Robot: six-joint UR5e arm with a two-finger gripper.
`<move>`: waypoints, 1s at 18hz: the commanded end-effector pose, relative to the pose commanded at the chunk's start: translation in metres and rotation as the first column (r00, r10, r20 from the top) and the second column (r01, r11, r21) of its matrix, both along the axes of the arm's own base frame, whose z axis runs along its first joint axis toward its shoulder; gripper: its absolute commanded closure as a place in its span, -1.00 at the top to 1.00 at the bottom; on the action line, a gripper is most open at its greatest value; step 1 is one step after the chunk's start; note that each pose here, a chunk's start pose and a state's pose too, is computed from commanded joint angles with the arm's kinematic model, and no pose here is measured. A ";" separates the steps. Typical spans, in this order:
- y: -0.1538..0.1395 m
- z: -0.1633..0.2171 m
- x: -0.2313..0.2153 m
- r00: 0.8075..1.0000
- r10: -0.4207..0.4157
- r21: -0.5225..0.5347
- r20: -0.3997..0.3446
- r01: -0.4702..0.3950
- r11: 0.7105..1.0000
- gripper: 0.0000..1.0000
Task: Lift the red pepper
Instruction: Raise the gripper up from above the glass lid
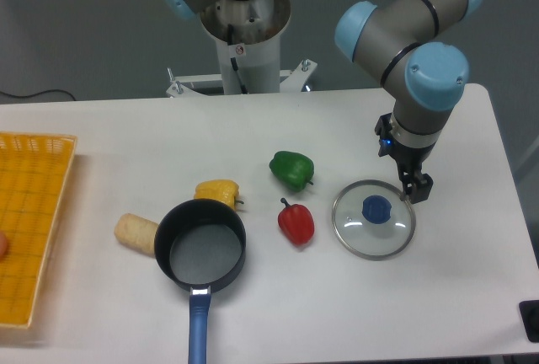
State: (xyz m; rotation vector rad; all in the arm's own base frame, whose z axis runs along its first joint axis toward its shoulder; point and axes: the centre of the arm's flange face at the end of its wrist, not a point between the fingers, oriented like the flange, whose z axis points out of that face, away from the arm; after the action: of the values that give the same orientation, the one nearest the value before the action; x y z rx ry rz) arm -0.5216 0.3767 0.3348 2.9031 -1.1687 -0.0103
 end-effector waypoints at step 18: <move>0.033 -0.001 0.041 0.903 0.429 0.119 0.033 -0.430 0.895 1.00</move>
State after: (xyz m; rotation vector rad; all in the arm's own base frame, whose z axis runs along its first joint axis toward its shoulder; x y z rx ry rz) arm -0.4802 0.4098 0.3335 3.2032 -0.5161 -0.0724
